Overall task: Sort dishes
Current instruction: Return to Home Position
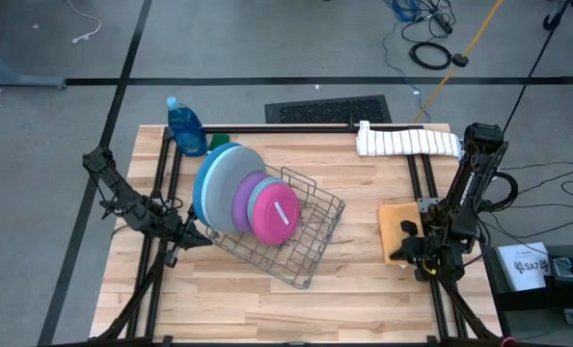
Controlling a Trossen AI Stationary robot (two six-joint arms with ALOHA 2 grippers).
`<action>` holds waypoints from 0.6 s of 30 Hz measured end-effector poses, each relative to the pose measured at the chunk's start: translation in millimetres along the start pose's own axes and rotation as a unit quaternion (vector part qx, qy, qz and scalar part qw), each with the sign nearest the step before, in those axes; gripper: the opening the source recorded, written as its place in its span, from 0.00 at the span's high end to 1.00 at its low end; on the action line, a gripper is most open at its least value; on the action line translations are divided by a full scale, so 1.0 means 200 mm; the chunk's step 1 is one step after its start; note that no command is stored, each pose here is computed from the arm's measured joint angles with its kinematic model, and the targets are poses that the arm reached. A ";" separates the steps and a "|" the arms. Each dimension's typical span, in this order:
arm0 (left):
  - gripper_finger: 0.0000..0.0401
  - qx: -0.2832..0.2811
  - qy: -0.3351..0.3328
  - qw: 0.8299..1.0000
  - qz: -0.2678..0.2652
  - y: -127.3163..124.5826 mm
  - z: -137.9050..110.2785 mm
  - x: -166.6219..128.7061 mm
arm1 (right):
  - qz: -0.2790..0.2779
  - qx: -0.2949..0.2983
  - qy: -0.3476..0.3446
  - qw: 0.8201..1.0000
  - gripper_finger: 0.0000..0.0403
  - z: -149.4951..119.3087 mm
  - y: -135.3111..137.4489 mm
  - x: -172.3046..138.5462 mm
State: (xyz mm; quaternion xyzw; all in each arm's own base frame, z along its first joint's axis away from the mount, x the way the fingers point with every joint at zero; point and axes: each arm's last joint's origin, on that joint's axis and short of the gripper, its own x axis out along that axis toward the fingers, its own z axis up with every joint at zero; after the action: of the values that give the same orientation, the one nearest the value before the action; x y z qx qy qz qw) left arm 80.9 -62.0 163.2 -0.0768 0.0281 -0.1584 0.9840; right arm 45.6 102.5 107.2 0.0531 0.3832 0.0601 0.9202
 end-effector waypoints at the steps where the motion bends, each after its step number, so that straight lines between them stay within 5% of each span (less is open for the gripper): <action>1: 1.00 0.000 0.000 1.000 0.000 0.00 0.00 0.00 | -0.010 -0.016 -0.019 1.000 0.98 0.01 0.00 0.00; 6: 1.00 0.000 0.000 1.000 0.000 0.00 0.00 0.00 | -0.054 -0.075 -0.160 0.983 0.98 0.15 0.08 -0.08; 11: 1.00 0.000 0.000 1.000 0.000 0.00 0.00 0.00 | -0.099 -0.072 -0.283 0.951 0.98 0.39 0.19 -0.26; 18: 1.00 0.000 0.000 1.000 0.000 0.00 0.00 0.00 | -0.097 -0.060 -0.319 0.941 0.98 0.58 0.24 -0.44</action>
State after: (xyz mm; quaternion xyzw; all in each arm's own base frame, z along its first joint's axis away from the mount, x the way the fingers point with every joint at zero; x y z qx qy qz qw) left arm 80.9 -62.0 163.1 -0.0768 0.0281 -0.1584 0.9840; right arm 62.9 129.6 257.3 -0.0229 0.0680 -0.0265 0.9971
